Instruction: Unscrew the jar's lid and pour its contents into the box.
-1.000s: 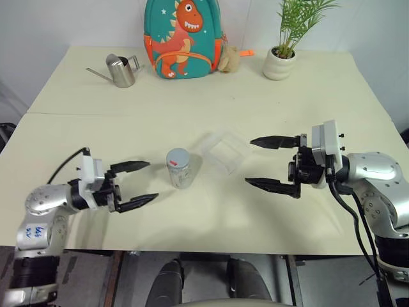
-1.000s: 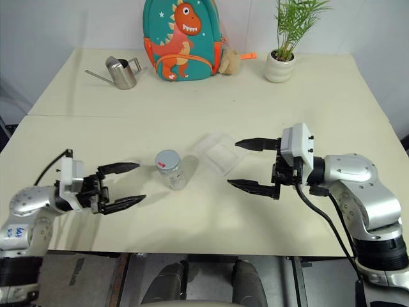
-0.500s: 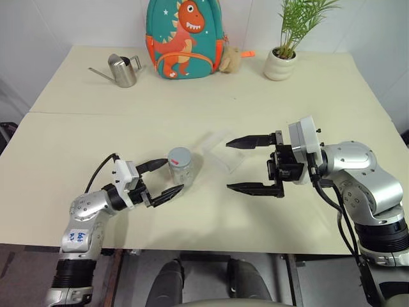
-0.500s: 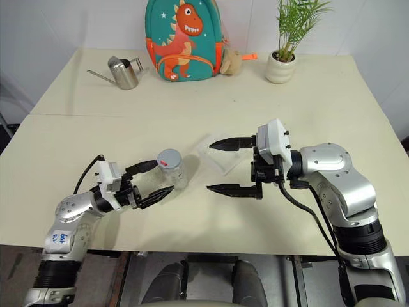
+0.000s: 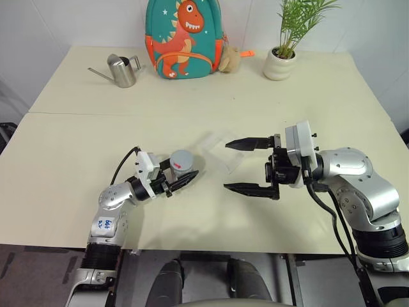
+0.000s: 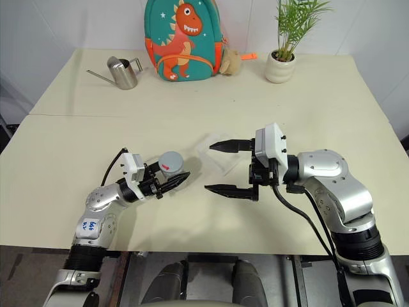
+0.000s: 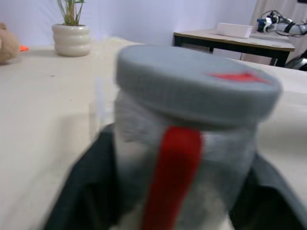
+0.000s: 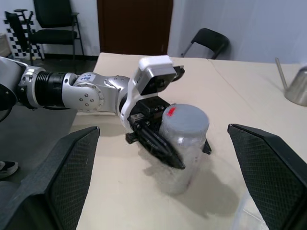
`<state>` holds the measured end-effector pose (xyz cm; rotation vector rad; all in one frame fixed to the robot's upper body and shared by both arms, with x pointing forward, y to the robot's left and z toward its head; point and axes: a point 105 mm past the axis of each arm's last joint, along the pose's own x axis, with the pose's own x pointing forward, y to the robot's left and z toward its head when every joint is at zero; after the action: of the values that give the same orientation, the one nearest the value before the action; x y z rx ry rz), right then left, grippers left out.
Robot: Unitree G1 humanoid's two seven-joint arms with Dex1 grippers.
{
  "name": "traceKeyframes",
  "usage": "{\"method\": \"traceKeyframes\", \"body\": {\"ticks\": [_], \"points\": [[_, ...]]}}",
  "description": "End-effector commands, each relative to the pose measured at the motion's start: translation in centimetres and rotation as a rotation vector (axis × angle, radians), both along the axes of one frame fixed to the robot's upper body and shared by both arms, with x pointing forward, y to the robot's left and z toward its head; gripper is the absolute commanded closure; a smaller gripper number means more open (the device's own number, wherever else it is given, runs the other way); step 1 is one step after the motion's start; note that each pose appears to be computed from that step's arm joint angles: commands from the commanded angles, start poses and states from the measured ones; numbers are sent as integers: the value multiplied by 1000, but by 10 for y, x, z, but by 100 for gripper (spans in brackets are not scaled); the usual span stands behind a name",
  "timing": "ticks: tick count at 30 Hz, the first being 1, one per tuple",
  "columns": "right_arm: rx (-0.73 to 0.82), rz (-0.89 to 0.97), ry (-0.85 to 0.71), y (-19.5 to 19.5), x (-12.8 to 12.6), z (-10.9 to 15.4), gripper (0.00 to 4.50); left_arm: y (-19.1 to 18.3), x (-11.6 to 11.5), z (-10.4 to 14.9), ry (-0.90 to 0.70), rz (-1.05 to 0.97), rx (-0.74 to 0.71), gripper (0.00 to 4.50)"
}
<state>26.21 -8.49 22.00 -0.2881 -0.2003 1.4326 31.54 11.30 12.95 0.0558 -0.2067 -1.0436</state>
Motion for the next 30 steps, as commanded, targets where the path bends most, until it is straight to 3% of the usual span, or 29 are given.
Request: {"method": "traceKeyframes", "body": {"ticks": [1, 6, 12, 22, 30], "points": [[23, -9, -37, -1, -5, 9, 0, 1, 0, 5, -16, -8, 6, 255], [123, -47, -12, 9, 1, 36, 0, 1, -3, 32, -39, -94, -47, 255], [174, -10, 105, 45, 5, 53, 0, -2, -9, 49, -20, -244, 20, 255], [87, -58, 157, 88, 24, 33, 0, -15, -7, 61, -42, -304, 28, 255], [83, -117, 148, 90, 37, 26, 0, -16, -5, 65, -58, -299, 27, 255]]}}
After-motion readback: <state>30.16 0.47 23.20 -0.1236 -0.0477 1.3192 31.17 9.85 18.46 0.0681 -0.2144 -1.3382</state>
